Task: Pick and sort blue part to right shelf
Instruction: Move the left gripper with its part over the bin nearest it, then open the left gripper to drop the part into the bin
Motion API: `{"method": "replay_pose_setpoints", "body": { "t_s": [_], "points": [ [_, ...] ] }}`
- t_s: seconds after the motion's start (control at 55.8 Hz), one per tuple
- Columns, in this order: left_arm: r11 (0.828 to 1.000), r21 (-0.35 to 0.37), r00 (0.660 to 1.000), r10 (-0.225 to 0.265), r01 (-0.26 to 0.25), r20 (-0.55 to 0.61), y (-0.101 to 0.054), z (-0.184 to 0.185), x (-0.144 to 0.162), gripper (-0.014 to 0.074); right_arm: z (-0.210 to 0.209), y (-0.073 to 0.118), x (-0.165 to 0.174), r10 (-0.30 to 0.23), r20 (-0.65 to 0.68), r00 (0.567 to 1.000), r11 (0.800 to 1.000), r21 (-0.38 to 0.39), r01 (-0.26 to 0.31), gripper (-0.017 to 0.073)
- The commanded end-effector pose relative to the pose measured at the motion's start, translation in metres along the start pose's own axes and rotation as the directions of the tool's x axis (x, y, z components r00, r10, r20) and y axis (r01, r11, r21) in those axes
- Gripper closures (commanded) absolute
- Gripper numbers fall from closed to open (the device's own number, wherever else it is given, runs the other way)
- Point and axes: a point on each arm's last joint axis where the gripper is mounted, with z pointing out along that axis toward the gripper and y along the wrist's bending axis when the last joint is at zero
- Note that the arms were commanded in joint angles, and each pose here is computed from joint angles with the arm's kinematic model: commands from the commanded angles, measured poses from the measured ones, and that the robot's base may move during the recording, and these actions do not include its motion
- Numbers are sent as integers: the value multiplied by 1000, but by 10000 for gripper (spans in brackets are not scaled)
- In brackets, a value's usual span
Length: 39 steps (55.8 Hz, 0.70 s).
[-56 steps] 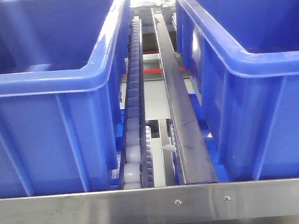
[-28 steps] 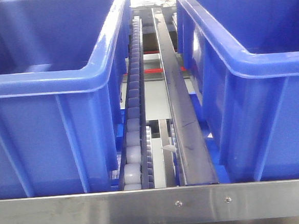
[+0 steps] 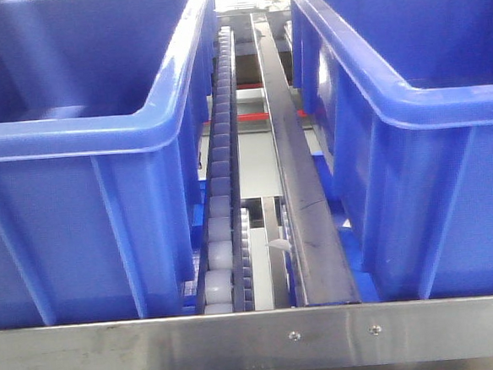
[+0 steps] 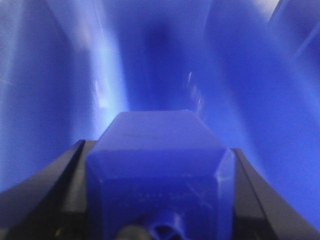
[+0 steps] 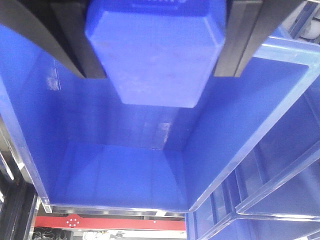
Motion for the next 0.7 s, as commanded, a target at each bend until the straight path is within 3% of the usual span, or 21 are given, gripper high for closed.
{"method": "replay_pose_setpoints", "body": {
  "t_s": [0.0,0.287,0.484,0.573,0.681],
  "points": [
    [1000,7,999,-2,2,37,-1,28,-23,258,-5,1,-16,-31,123,992,999,-12,33,361],
    [1000,-3,982,-6,6,-186,1,142,-17,258,-5,1,-16,-32,121,992,999,-10,34,361],
    [1000,-5,969,-7,6,-246,1,166,-12,247,-5,1,-16,-32,120,992,999,-10,34,361],
    [1000,-5,970,-7,6,-244,1,165,-13,168,-5,1,-16,-32,118,993,999,-9,34,361],
    [1000,-5,968,-7,6,-249,1,165,-13,3,-5,1,-16,-32,118,993,999,-9,34,361]
  ]
}}
